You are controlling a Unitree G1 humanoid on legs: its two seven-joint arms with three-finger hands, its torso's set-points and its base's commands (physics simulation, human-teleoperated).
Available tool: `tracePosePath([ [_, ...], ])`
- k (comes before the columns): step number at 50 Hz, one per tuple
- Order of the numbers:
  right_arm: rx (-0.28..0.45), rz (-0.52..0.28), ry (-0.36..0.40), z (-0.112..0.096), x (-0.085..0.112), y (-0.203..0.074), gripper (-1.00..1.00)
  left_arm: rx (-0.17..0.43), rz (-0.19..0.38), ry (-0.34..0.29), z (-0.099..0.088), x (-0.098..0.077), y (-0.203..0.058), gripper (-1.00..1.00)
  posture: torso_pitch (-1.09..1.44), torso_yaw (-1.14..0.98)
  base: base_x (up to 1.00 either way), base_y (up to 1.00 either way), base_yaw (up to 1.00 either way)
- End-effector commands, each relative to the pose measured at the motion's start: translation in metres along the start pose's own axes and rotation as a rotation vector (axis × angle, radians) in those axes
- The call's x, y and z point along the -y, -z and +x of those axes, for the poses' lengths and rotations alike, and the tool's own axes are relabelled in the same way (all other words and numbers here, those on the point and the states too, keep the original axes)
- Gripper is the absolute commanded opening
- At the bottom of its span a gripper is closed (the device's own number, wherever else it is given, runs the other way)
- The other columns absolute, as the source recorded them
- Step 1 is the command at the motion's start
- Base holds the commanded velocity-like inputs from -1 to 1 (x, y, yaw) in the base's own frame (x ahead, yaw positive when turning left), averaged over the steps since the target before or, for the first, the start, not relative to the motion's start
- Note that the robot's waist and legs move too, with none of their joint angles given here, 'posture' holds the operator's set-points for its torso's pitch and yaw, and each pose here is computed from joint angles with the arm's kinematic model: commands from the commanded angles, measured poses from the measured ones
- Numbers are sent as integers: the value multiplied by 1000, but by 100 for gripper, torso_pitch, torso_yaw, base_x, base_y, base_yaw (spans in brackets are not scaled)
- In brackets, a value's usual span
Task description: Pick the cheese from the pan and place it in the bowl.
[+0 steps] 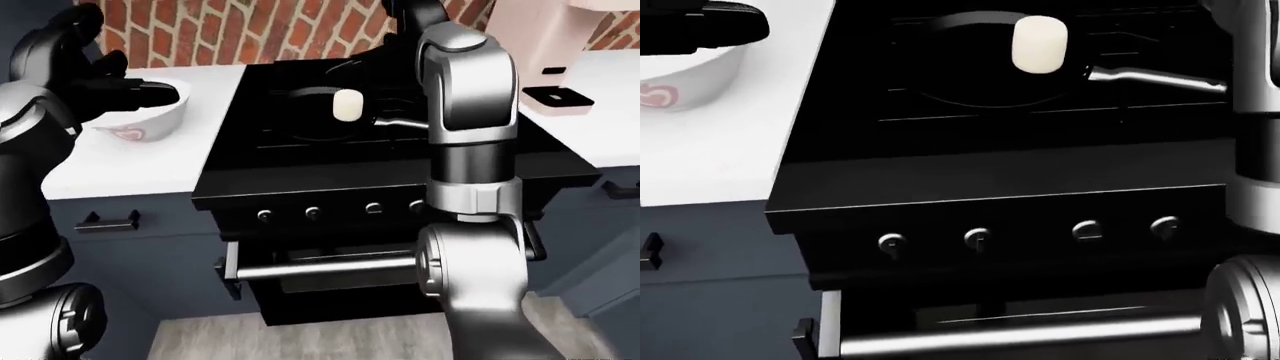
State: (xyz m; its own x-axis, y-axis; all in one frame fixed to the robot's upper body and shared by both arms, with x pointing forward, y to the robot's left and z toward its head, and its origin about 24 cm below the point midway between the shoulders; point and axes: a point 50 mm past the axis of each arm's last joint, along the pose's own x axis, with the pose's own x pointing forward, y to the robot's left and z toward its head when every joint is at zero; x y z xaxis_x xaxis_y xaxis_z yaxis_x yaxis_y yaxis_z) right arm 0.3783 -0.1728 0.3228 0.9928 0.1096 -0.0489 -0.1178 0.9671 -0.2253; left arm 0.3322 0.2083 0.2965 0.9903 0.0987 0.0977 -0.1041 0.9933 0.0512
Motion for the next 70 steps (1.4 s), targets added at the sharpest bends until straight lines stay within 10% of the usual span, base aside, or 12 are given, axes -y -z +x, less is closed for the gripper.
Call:
tracePosePath([
  [1,95,-19,27,-7,5,-22,100,96,-2,8,-4,1,-20,100,0,0,6,0,0],
  [70,89,-45,9,-5,-1,-32,100,115,-1,4,-5,0,-28,100,0,0,7,0,0],
])
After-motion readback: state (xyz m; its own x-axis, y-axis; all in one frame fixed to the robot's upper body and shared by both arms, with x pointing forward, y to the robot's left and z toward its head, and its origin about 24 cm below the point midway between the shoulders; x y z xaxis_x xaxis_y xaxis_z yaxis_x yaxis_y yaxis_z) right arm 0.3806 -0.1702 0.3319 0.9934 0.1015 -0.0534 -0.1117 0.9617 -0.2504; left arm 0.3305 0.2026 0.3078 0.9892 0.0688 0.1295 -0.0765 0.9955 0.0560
